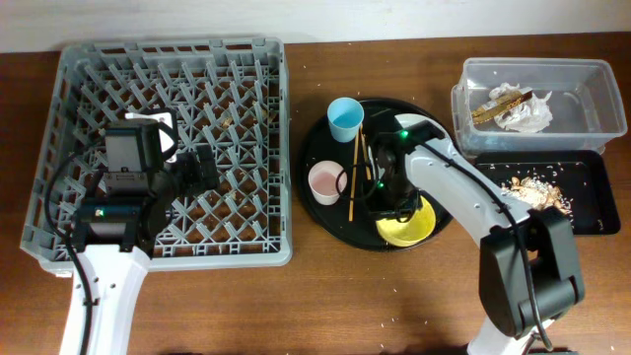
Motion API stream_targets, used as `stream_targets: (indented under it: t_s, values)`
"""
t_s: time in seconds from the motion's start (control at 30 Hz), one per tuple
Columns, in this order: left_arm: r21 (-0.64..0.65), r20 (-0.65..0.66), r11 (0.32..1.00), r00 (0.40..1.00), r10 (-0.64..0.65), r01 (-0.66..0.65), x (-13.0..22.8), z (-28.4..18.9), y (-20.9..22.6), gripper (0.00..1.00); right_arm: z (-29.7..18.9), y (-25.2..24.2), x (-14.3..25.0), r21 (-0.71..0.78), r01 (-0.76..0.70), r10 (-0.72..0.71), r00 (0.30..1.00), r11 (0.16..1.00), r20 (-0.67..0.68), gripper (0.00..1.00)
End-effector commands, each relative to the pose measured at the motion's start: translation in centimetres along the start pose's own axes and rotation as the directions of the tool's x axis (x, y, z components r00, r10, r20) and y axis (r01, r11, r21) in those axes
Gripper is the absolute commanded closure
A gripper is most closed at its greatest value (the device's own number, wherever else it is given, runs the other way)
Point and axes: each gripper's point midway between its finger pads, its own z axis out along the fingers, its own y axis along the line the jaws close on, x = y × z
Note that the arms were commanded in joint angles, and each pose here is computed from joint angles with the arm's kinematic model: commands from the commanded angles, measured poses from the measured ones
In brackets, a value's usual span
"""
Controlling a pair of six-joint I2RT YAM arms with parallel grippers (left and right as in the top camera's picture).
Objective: Sort waste into correct bins and load items into the dishwasher rack
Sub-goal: 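Return the yellow bowl to the black round tray and release, then grasp the pink cup with the right gripper and lift it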
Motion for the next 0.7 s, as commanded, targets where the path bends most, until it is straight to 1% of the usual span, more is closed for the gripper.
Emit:
stream_targets:
  t_s: [0.0,0.03,0.1,0.13,0.17,0.2,0.23,0.27,0.33,0.43,0.47,0.53,0.57,0.6,0.67]
  values:
    - [0.008,0.014,1.000,1.000,0.010,-0.010,-0.6,-0.3,0.0,0.01,-0.2,0.3,0.0,0.004,0.007,-0.007,1.000,1.000,0.018,0.57]
    - [0.008,0.014,1.000,1.000,0.011,-0.011,-0.6,-0.3,0.0,0.01,-0.3,0.4,-0.1,-0.002,0.007,-0.007,1.000,1.000,0.021,0.57]
    - [0.008,0.014,1.000,1.000,0.010,-0.010,-0.6,-0.3,0.0,0.01,-2.1,1.7,-1.3,-0.078,0.006,-0.002,0.999,0.997,0.051,0.57]
    - [0.008,0.014,1.000,1.000,0.011,-0.011,-0.6,-0.3,0.0,0.01,-3.8,2.4,-2.5,-0.115,0.010,0.001,0.996,0.993,0.092,0.56]
    - [0.008,0.014,1.000,1.000,0.011,-0.011,-0.6,-0.3,0.0,0.01,-5.8,3.3,-4.0,-0.152,0.025,-0.002,0.989,0.988,0.151,0.53]
    - [0.008,0.014,1.000,1.000,0.010,-0.010,-0.6,-0.3,0.0,0.01,-7.0,3.8,-4.9,-0.165,0.034,-0.002,0.982,0.986,0.188,0.51]
    - [0.008,0.014,1.000,1.000,0.010,-0.010,-0.6,-0.3,0.0,0.01,-8.4,4.5,-6.2,-0.185,0.032,0.014,0.969,0.982,0.246,0.48]
    - [0.008,0.014,1.000,1.000,0.011,-0.011,-0.6,-0.3,0.0,0.01,-9.0,4.8,-7.0,-0.200,0.022,0.035,0.961,0.979,0.276,0.47]
    - [0.008,0.014,1.000,1.000,0.011,-0.011,-0.6,-0.3,0.0,0.01,-8.8,5.4,-8.3,-0.227,-0.013,0.085,0.947,0.974,0.309,0.47]
    - [0.008,0.014,1.000,1.000,0.010,-0.010,-0.6,-0.3,0.0,0.01,-6.0,5.7,-9.2,-0.203,-0.087,0.142,0.950,0.975,0.277,0.48]
    - [0.008,0.014,1.000,1.000,0.010,-0.010,-0.6,-0.3,0.0,0.01,-5.0,5.7,-9.5,-0.190,-0.100,0.149,0.952,0.977,0.267,0.49]
    - [0.008,0.015,1.000,1.000,0.010,-0.010,-0.6,-0.3,0.0,0.01,-3.3,5.7,-9.7,-0.176,-0.111,0.152,0.959,0.978,0.238,0.56]
    - [0.008,0.015,1.000,1.000,0.010,-0.010,-0.6,-0.3,0.0,0.01,-2.0,5.5,-9.8,-0.164,-0.124,0.157,0.964,0.979,0.212,0.65]
    - [0.009,0.014,1.000,1.000,0.010,-0.010,-0.6,-0.3,0.0,0.01,-1.6,5.5,-9.7,-0.160,-0.127,0.158,0.966,0.979,0.204,0.70]
    - [0.008,0.013,1.000,1.000,0.010,-0.010,-0.6,-0.3,0.0,0.01,-0.7,5.1,-9.8,-0.138,-0.136,0.161,0.969,0.981,0.190,0.76]
